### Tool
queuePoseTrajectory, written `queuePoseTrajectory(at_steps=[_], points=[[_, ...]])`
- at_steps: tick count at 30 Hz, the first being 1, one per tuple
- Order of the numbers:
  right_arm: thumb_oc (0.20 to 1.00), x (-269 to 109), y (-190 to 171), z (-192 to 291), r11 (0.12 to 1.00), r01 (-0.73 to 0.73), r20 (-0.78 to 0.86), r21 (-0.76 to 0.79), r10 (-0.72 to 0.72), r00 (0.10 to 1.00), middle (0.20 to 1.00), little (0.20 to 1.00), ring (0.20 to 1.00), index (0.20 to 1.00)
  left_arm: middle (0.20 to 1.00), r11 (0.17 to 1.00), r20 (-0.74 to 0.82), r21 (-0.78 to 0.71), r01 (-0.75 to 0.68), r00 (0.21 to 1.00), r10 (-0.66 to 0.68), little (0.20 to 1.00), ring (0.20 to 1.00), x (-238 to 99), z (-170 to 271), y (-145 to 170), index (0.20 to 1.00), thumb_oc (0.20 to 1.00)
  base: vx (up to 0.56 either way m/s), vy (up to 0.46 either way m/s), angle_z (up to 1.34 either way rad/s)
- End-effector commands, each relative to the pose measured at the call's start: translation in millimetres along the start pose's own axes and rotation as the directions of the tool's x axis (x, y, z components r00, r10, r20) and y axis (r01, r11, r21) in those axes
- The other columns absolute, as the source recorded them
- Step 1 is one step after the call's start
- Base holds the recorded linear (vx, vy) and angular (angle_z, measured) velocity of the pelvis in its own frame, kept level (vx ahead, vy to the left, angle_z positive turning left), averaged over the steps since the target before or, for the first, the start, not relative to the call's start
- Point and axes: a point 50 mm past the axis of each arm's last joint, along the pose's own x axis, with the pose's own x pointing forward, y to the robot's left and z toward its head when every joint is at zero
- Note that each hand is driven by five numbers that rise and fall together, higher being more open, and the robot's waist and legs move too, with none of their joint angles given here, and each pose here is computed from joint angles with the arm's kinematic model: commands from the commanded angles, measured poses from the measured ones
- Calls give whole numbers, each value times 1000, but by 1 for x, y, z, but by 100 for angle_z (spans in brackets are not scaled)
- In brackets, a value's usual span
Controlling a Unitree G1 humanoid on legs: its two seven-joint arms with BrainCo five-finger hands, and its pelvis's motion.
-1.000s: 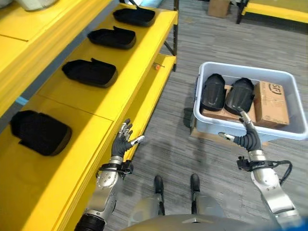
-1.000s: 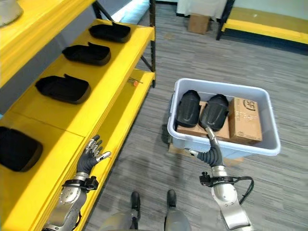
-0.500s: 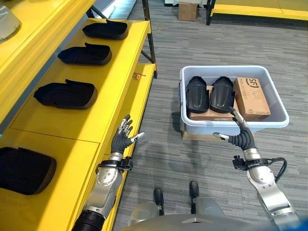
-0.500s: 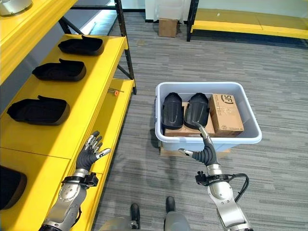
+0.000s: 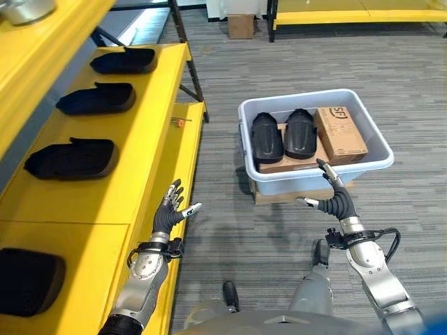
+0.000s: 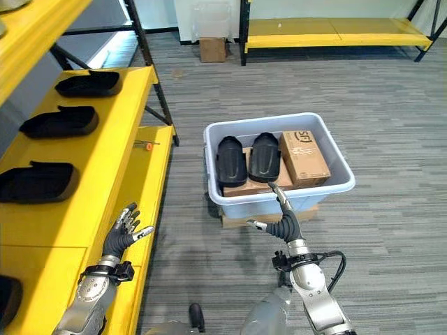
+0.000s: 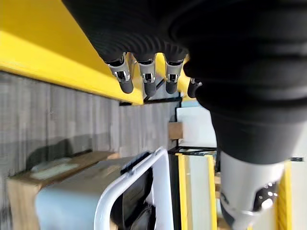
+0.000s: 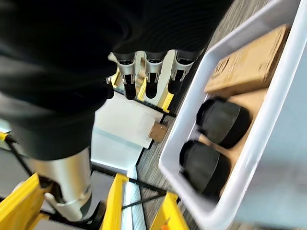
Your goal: Move parts from the plastic box to the shelf.
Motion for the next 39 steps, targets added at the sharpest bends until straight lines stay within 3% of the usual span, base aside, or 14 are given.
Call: queuePoseTrajectory(at_steps=[1, 15, 25, 39], points=[[1000, 6, -19, 24, 997, 80, 128, -21, -76, 989, 1000, 1000, 1000, 1000, 1000, 999, 145, 23, 42, 988, -45, 1000, 1000, 10, 28, -8, 1000, 1000, 300, -244, 36], [1000, 7, -41, 25, 993, 113, 154, -30, -107, 982, 1000, 1000, 1000, 1000, 1000, 996, 120, -73, 56, 992, -47, 1000, 1000, 4, 25, -9, 1000, 1000, 242, -310, 2], [1000, 3, -34, 19, 996, 82, 122, -38, -77, 990, 1000, 1000, 1000, 1000, 1000, 997, 115, -70, 22, 993, -14, 1000, 1000, 1, 21, -4, 1000, 1000, 209, 202, -33], [1000, 1, -22, 7, 986, 61, 24, 152, -65, 998, 1000, 1000, 1000, 1000, 1000, 1000, 125, -8, 18, 992, -16, 1000, 1000, -1, 29, 8, 1000, 1000, 82, 161, -8]])
